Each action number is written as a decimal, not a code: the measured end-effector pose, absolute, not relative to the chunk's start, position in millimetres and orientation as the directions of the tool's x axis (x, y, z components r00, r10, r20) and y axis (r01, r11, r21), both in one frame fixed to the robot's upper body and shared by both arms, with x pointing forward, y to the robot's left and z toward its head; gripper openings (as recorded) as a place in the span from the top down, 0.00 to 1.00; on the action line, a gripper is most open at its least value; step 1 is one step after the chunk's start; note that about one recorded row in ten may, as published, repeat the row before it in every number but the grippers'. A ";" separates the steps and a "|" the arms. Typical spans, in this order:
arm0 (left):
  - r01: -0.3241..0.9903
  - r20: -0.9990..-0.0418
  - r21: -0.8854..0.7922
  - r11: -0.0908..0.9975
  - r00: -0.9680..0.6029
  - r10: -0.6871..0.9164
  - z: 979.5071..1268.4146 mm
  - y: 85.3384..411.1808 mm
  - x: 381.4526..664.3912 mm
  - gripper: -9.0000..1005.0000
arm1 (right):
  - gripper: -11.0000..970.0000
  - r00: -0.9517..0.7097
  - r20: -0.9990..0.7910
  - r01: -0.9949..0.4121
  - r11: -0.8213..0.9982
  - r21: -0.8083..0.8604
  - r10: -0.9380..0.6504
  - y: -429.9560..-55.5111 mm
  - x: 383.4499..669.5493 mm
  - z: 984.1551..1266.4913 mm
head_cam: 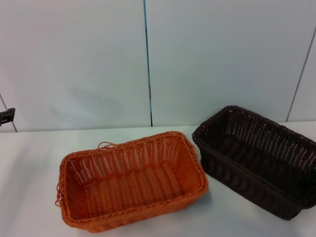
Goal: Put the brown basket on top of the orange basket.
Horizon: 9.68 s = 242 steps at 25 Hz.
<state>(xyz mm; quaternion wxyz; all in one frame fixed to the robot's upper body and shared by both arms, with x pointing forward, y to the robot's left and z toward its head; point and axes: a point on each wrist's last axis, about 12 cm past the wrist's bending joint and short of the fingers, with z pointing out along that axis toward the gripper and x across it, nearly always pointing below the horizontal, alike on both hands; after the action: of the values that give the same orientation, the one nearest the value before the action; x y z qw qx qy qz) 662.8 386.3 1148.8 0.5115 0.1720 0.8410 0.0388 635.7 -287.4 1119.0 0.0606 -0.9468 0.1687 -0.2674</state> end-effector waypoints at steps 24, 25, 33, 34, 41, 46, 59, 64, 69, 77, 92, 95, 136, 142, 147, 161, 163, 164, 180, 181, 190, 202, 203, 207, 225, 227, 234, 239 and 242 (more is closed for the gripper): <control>0.267 -0.834 0.252 0.930 -0.428 0.349 1145.1 382.9 661.6 0.28 | 0.79 0.800 0.485 -0.292 -0.936 -0.198 -0.353 -290.6 634.2 1119.1; 0.268 -0.833 0.252 0.930 -0.429 0.349 1144.9 382.7 661.6 0.28 | 0.79 0.800 0.484 -0.293 -0.935 -0.198 -0.353 -290.8 634.1 1119.4; 0.268 -0.834 0.252 0.930 -0.428 0.350 1145.2 381.8 662.2 0.28 | 0.79 0.782 0.510 -0.294 -0.934 -0.205 -0.358 -295.6 632.8 1133.9; 0.269 -0.834 0.252 0.930 -0.428 0.349 1145.1 381.6 662.2 0.28 | 0.79 0.779 0.514 -0.294 -0.933 -0.206 -0.359 -296.4 632.4 1136.2; 0.268 -0.834 0.250 0.930 -0.429 0.348 1144.5 381.5 661.9 0.28 | 0.81 0.765 0.533 -0.295 -0.932 -0.210 -0.362 -300.0 629.6 1147.8; 0.268 -0.833 0.248 0.931 -0.431 0.346 1143.3 381.2 661.2 0.28 | 0.82 0.752 0.552 -0.292 -0.933 -0.209 -0.359 -302.6 627.3 1154.1; 0.272 -0.835 0.248 0.930 -0.427 0.348 1143.3 378.1 661.8 0.28 | 0.82 0.691 0.626 -0.290 -0.932 -0.218 -0.361 -313.5 615.3 1195.6; 0.274 -0.835 0.249 0.929 -0.426 0.349 1143.6 377.3 662.2 0.28 | 0.82 0.658 0.656 -0.310 -0.927 -0.211 -0.369 -322.6 607.4 1213.7; 0.275 -0.835 0.249 0.929 -0.424 0.350 1144.3 376.4 663.0 0.28 | 0.82 0.624 0.689 -0.330 -0.924 -0.195 -0.368 -330.4 598.9 1235.8; 0.287 -0.831 0.253 0.924 -0.425 0.360 1143.2 374.2 662.8 0.28 | 0.82 0.602 0.722 -0.312 -0.933 -0.182 -0.342 -328.1 595.1 1269.3; 0.281 -0.830 0.250 0.926 -0.430 0.355 1141.4 375.9 661.1 0.28 | 0.82 0.651 0.662 -0.151 -0.918 -0.367 -0.372 -296.6 609.6 1308.5; 0.276 -0.829 0.248 0.929 -0.435 0.350 1139.4 378.1 659.2 0.28 | 0.82 0.673 0.635 -0.112 -0.900 -0.420 -0.380 -292.8 610.8 1304.5; 0.268 -0.813 0.231 0.935 -0.475 0.337 1120.8 385.2 642.8 0.28 | 0.82 0.831 0.514 0.130 -0.825 -0.550 -0.211 -194.4 672.9 1228.7; 0.266 -0.813 0.231 0.936 -0.476 0.336 1120.2 385.1 642.6 0.28 | 0.82 0.836 0.509 0.143 -0.813 -0.564 -0.206 -181.4 674.9 1215.9; 0.265 -0.813 0.232 0.936 -0.476 0.336 1120.2 385.3 642.6 0.28 | 0.82 0.838 0.505 0.150 -0.804 -0.576 -0.206 -170.9 677.1 1211.6; 0.263 -0.810 0.229 0.937 -0.482 0.334 1117.4 386.6 640.3 0.28 | 0.82 0.856 0.461 0.117 -0.780 -0.615 -0.235 -160.4 678.5 1195.9; 0.262 -0.809 0.227 0.938 -0.485 0.332 1115.6 386.4 638.9 0.28 | 0.82 0.857 0.460 0.117 -0.782 -0.612 -0.232 -157.5 679.1 1192.7; 0.262 -0.809 0.227 0.938 -0.485 0.332 1115.5 386.4 638.8 0.28 | 0.82 0.858 0.460 0.118 -0.783 -0.610 -0.229 -155.9 679.4 1191.2; 0.270 -0.806 0.218 0.938 -0.492 0.329 1110.6 382.8 636.7 0.28 | 0.82 0.849 0.481 0.125 -0.801 -0.586 -0.219 -141.2 684.0 1173.4; 0.270 -0.806 0.218 0.938 -0.492 0.329 1110.6 382.7 636.7 0.28 | 0.82 0.849 0.481 0.124 -0.802 -0.584 -0.218 -140.7 683.9 1171.9; 0.274 -0.804 0.224 0.935 -0.491 0.336 1110.0 382.9 636.5 0.28 | 0.82 0.853 0.479 0.125 -0.809 -0.574 -0.207 -135.1 682.8 1166.0; 0.273 -0.802 0.225 0.935 -0.494 0.337 1108.9 384.0 635.4 0.28 | 0.81 0.840 0.500 0.142 -0.805 -0.577 -0.210 -135.9 684.5 1166.5; 0.273 -0.802 0.225 0.936 -0.494 0.337 1108.9 384.1 635.4 0.28 | 0.81 0.839 0.502 0.144 -0.805 -0.575 -0.209 -136.0 684.6 1166.5; 0.271 -0.802 0.225 0.936 -0.495 0.335 1108.6 384.8 634.8 0.28 | 0.65 0.835 0.510 0.150 -0.808 -0.570 -0.205 -136.5 685.1 1165.7; 0.271 -0.799 0.233 0.934 -0.494 0.343 1108.5 385.0 636.5 0.28 | 0.42 0.825 0.530 0.156 -0.823 -0.547 -0.196 -137.1 686.2 1161.9; 0.272 -0.799 0.233 0.934 -0.494 0.343 1108.5 384.8 636.6 0.28 | 0.41 0.825 0.534 0.163 -0.825 -0.541 -0.187 -136.2 686.0 1162.1; 0.274 -0.798 0.233 0.933 -0.495 0.344 1108.1 384.7 636.9 0.28 | 0.30 0.816 0.550 0.175 -0.829 -0.531 -0.181 -135.2 686.7 1162.9; 0.269 -0.798 0.233 0.935 -0.497 0.342 1107.7 386.1 636.0 0.28 | 0.14 0.815 0.550 0.178 -0.827 -0.533 -0.179 -137.7 686.4 1165.0; 0.269 -0.797 0.232 0.935 -0.498 0.341 1107.4 386.4 635.8 0.28 | 0.10 0.815 0.551 0.179 -0.826 -0.535 -0.180 -140.2 686.1 1166.8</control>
<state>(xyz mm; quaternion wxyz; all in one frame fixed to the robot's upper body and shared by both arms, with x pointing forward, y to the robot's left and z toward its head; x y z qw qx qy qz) 635.8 386.4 1107.4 0.4691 0.1764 0.8645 0.0387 686.1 -140.2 1166.8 0.2953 -0.9056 0.0003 -0.3044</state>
